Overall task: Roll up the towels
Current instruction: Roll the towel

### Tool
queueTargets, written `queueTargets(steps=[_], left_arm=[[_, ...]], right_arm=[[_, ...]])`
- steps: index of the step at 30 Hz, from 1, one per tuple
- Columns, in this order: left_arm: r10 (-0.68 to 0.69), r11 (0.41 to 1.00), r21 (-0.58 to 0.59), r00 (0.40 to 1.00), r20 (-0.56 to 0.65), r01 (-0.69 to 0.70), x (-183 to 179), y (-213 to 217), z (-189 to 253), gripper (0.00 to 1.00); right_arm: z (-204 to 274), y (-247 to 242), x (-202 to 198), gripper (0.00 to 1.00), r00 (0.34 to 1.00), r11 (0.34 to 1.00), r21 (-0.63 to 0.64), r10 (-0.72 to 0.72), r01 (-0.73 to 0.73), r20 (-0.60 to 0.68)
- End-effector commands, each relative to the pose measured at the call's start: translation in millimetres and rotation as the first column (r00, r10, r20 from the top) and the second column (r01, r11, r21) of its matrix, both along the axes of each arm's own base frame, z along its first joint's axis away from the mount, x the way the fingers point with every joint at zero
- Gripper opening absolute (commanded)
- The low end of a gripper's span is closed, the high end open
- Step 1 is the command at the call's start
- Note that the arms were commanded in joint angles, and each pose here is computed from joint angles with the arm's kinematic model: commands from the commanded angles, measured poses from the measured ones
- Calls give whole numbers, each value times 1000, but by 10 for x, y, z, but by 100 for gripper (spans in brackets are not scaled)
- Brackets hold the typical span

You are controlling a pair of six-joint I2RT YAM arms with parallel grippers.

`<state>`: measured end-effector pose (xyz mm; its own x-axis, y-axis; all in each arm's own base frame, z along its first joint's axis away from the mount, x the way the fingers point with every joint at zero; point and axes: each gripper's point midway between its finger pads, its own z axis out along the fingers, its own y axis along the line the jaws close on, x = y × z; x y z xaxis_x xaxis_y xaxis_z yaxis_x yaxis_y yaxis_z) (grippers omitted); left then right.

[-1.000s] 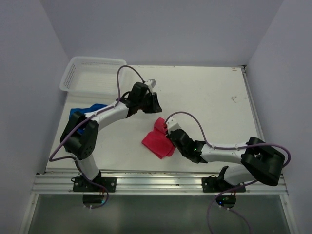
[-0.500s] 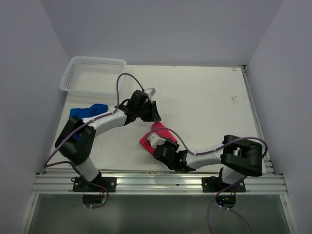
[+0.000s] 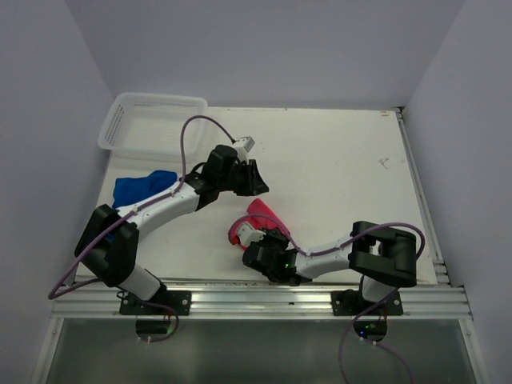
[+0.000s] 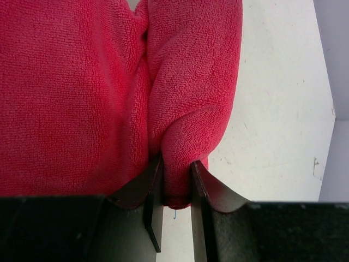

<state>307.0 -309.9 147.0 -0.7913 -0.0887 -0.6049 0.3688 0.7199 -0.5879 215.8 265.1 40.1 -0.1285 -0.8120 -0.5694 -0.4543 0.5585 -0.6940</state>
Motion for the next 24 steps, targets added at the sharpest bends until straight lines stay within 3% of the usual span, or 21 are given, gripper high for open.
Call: queueTargets(steps=[1, 10, 17, 20, 24], left_arm=[[-46, 996, -79, 998, 38, 49, -20, -143, 236, 31], [-74, 996, -51, 996, -41, 72, -92, -177, -327, 31], [-33, 998, 41, 990, -139, 39, -254, 2, -917, 30], [-14, 997, 71, 988, -153, 25, -299, 70, -1055, 30], [1, 997, 80, 986, -166, 13, -334, 111, -1155, 30]], right_arm=[[-124, 43, -66, 0, 998, 999, -19, 27, -28, -50], [-97, 21, -54, 1, 999, 1000, -6, 12, -12, -35], [-22, -9, -41, 5, 1000, 1000, 30, -1, 2, -11], [65, 16, -30, 12, 1000, 998, 68, -11, 11, -1], [238, 71, -15, 33, 1000, 989, 149, -23, 22, 6]])
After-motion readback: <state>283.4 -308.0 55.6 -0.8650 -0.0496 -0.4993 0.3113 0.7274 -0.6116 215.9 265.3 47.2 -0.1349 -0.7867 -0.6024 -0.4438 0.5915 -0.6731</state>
